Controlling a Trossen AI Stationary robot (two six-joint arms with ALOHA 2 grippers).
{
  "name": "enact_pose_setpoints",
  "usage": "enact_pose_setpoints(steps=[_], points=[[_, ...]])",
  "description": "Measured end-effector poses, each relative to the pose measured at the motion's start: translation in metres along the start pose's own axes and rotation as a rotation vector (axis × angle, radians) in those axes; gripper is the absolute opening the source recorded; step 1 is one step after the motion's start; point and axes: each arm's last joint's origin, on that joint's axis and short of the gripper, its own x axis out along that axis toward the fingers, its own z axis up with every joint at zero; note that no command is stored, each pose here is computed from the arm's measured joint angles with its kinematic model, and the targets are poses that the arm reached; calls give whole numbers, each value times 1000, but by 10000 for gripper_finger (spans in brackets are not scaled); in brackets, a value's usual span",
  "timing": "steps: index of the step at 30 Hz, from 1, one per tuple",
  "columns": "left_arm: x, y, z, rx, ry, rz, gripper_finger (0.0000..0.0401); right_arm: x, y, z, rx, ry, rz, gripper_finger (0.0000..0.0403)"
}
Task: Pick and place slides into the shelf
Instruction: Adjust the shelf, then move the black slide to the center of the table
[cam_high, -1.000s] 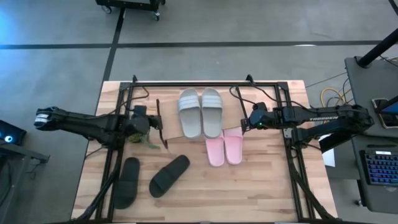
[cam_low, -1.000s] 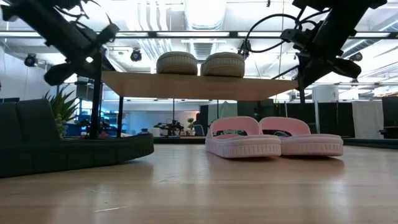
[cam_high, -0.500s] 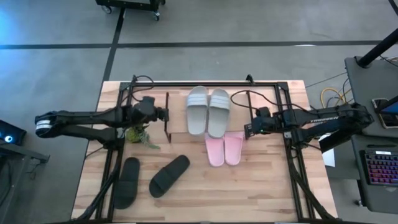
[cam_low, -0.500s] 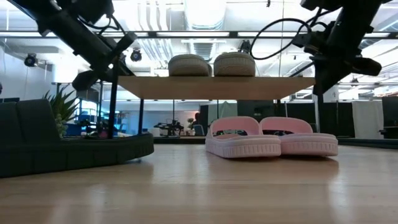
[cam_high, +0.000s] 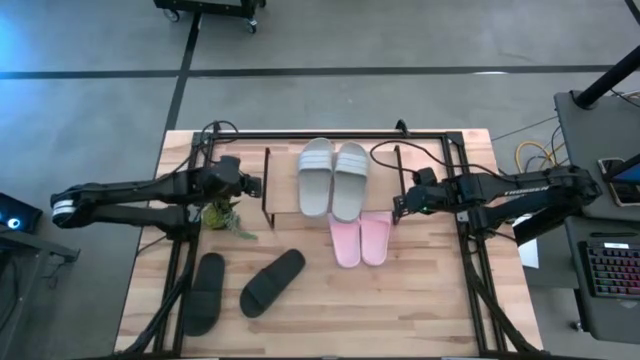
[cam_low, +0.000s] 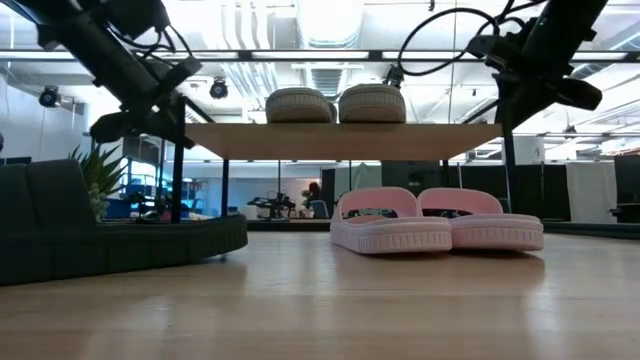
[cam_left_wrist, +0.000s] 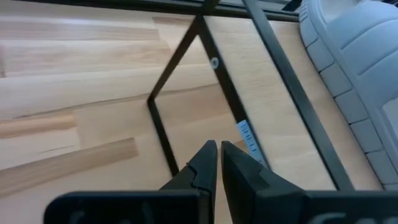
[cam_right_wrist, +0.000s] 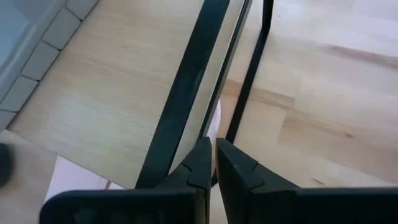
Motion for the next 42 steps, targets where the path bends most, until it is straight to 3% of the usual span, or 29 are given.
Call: enact_pose_setpoints(steps=[6,12,17,23,28,31,33,36,42], points=[[-13,8,1,8,-6,11,8,-2,-2,1,-2,-13,-24,18],[-36,14,4,-4,-34,-52,8,-30,-9,8,-5,-68,-93,18],[-54,6,0,64,85,-255,8,-58,-2,10,-60,-72,-38,18],[-62,-20,-33,120,325,-440,2,-81,17,-3,-132,-16,90,18],[-81,-55,-83,141,473,-555,1,-87,36,-26,-184,54,121,18],[-96,-63,-113,212,501,-479,0,-86,45,-39,-208,72,107,18],[-108,-71,-126,192,535,-427,0,-83,51,-48,-227,86,95,18],[-120,-72,-151,247,592,-296,0,-79,58,-60,-262,135,74,18],[-139,-91,-194,228,654,-225,0,-73,77,-84,-324,180,96,18]])
